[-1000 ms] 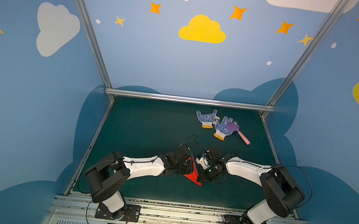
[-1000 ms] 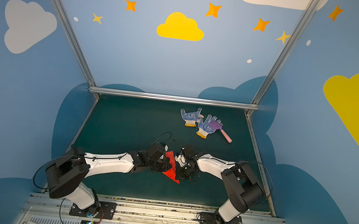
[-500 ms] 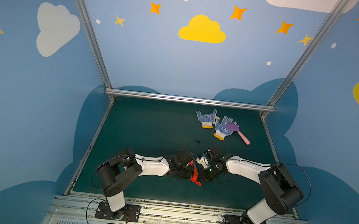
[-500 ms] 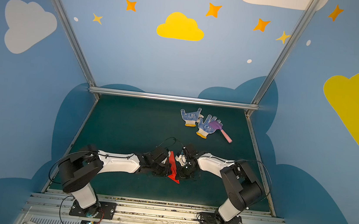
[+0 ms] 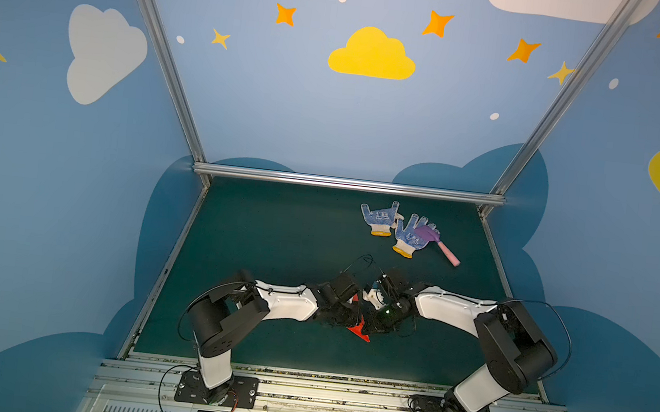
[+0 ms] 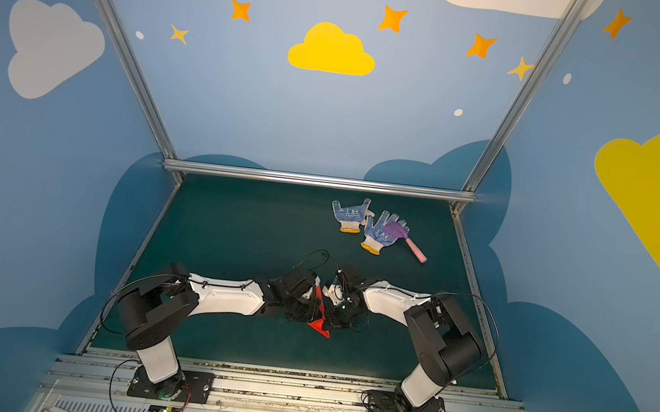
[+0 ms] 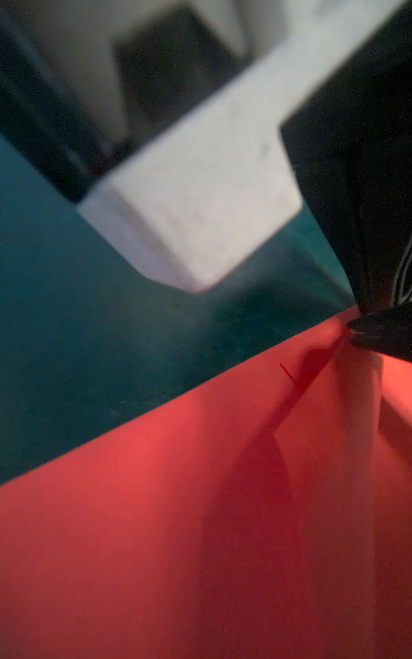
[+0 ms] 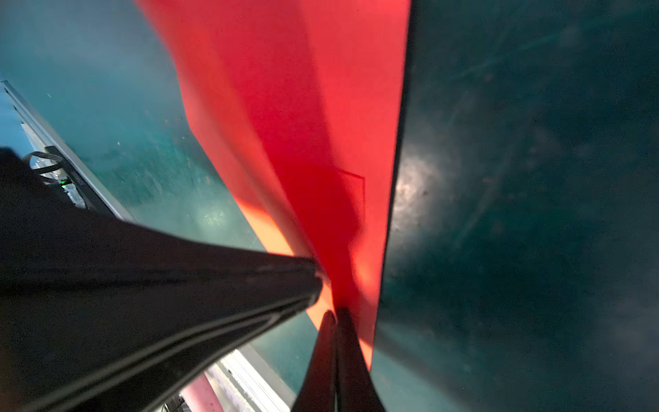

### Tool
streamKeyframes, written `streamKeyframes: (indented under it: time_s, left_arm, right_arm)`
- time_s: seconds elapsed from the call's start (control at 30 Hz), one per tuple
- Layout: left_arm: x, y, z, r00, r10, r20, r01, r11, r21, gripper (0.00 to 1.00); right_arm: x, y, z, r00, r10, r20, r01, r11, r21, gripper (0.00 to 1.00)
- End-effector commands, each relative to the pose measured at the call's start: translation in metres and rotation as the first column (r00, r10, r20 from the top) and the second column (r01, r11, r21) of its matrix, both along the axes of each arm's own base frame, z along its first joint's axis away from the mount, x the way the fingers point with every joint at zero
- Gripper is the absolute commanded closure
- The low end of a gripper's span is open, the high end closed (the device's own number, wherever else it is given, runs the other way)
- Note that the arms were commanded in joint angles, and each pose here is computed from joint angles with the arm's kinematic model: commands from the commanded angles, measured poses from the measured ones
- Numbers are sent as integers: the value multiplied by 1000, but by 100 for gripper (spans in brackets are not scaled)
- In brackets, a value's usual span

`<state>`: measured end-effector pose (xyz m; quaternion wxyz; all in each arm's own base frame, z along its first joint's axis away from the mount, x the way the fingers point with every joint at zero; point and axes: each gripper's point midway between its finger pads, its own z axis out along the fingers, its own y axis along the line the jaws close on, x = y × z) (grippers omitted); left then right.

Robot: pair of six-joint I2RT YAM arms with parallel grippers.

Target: Fold a paper plane with a square sheet of paper (fold left side to right side)

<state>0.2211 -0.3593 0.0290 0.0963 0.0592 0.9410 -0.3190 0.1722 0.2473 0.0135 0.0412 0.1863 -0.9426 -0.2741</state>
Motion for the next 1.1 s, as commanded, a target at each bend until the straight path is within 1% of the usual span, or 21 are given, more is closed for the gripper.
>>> streamKeyframes:
  time_s: [0.0, 0.4, 0.63, 0.67, 0.73, 0.83, 0.9, 1.0, 1.03, 1.07]
  left_arm:
    - [3, -2, -1, 1000, -14, 22, 13, 1000, 15, 96]
    - [8, 3, -17, 1000, -8, 17, 7, 998, 69, 96]
    - [4, 11, -30, 1000, 3, -2, -2, 995, 100, 96]
    - [3, 12, -32, 1000, 4, -5, -3, 995, 103, 96]
    - [2, 13, -33, 1000, 6, -7, -6, 994, 107, 97]
    - [3, 14, -33, 1000, 11, -6, -10, 994, 110, 96]
    - [3, 14, -33, 1000, 10, -5, -10, 994, 111, 96]
    - [3, 15, -34, 1000, 11, -5, -10, 994, 112, 96]
    - [3, 15, -34, 1000, 12, -6, -11, 994, 112, 96]
    - [3, 14, -33, 1000, 11, -4, -11, 994, 111, 96]
  right_arm:
    - [-13, -9, -25, 999, 23, -37, -25, 997, -73, 100]
    - [-13, -9, -25, 999, 22, -41, -25, 997, -67, 100]
    - [-8, -6, -13, 1000, 22, -17, -23, 998, -55, 100]
    - [-7, -5, -9, 1000, 22, -12, -22, 998, -51, 94]
    - [-4, -5, 0, 1000, 15, 8, -15, 999, -42, 87]
    - [0, -6, 16, 999, -6, 54, 8, 999, -31, 72]
    - [2, -5, 27, 997, -23, 80, 25, 1000, -16, 69]
    - [3, -4, 35, 994, -40, 105, 41, 999, -10, 71]
    - [3, -4, 36, 993, -44, 111, 46, 999, -15, 75]
    - [3, -4, 35, 992, -46, 114, 49, 999, -19, 83]
